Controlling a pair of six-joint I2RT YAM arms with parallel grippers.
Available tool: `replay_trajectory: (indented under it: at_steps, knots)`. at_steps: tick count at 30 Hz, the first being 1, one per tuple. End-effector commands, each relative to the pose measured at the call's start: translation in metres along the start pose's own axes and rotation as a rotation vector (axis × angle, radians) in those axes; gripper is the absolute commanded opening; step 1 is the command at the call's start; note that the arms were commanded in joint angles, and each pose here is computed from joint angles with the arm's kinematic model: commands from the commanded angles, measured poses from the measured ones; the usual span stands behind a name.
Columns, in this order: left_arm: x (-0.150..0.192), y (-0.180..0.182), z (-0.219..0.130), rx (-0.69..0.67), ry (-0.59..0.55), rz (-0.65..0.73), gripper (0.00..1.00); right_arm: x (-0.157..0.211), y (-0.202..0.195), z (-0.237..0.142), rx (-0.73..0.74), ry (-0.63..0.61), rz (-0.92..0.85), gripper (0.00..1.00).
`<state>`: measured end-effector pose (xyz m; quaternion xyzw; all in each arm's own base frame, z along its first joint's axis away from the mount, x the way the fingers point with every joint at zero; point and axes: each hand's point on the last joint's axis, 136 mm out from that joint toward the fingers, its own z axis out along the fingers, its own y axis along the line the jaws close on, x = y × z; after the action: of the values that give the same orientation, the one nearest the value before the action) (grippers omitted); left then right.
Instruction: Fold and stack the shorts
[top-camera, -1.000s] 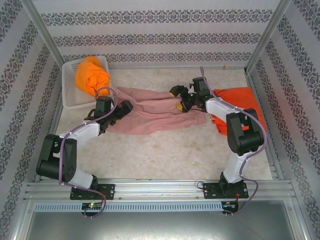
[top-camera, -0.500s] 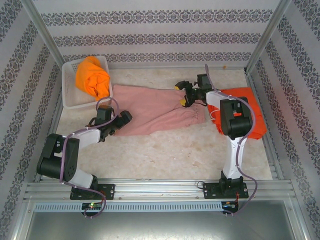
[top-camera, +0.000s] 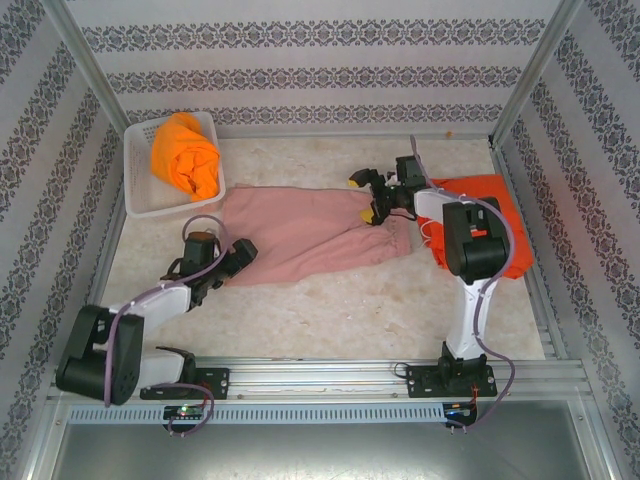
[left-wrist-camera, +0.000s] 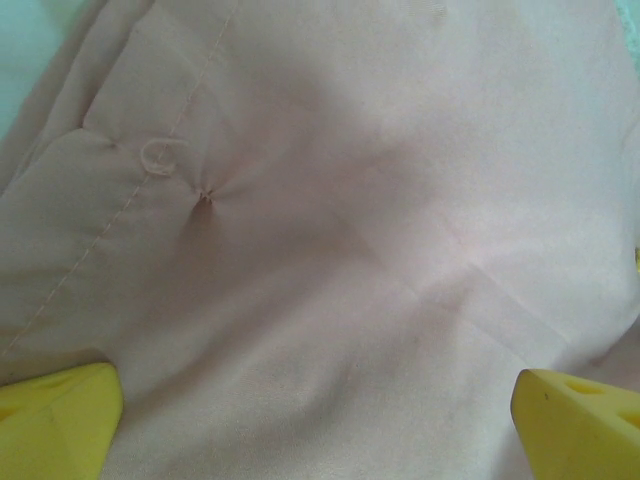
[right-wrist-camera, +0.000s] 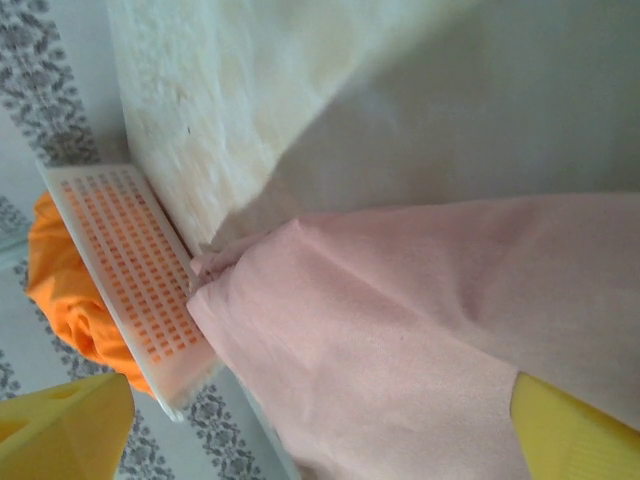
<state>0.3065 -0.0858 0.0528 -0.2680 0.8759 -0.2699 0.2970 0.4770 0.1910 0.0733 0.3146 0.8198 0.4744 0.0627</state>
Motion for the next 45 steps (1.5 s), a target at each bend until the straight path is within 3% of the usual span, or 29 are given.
replay_trajectory:
  at_steps: [1,6,10,18,24,30,38,45]
  knots:
    - [0.004,0.004,-0.019,-0.018,-0.019,-0.012,1.00,0.033,0.031,-0.024,-0.059,0.027,-0.117,0.97]
    - [-0.026,-0.040,-0.068,0.079,-0.140,0.074,1.00,0.064,0.068,-0.071,-0.125,-0.015,-0.237,0.98]
    - [-0.043,-0.077,-0.089,0.188,-0.184,0.130,1.00,0.086,0.068,-0.095,-0.136,-0.042,-0.283,0.98]
    - [-0.052,-0.100,-0.049,0.293,-0.141,0.098,1.00,0.099,0.010,-0.099,-0.043,-0.047,-0.267,0.98]
    - [-0.048,-0.073,-0.007,0.210,-0.121,0.085,1.00,0.092,-0.040,-0.087,0.045,-0.030,-0.223,0.98]
    - [-0.032,-0.022,0.016,0.058,-0.120,0.110,1.00,0.088,-0.092,-0.085,0.116,-0.019,-0.165,0.98]
    - [-0.015,0.032,0.016,-0.106,-0.112,0.127,1.00,0.098,-0.129,-0.093,0.147,0.015,-0.122,0.98]
    - [-0.008,0.065,0.008,-0.194,-0.109,0.081,1.00,0.114,-0.137,-0.099,0.127,0.054,-0.108,0.98]
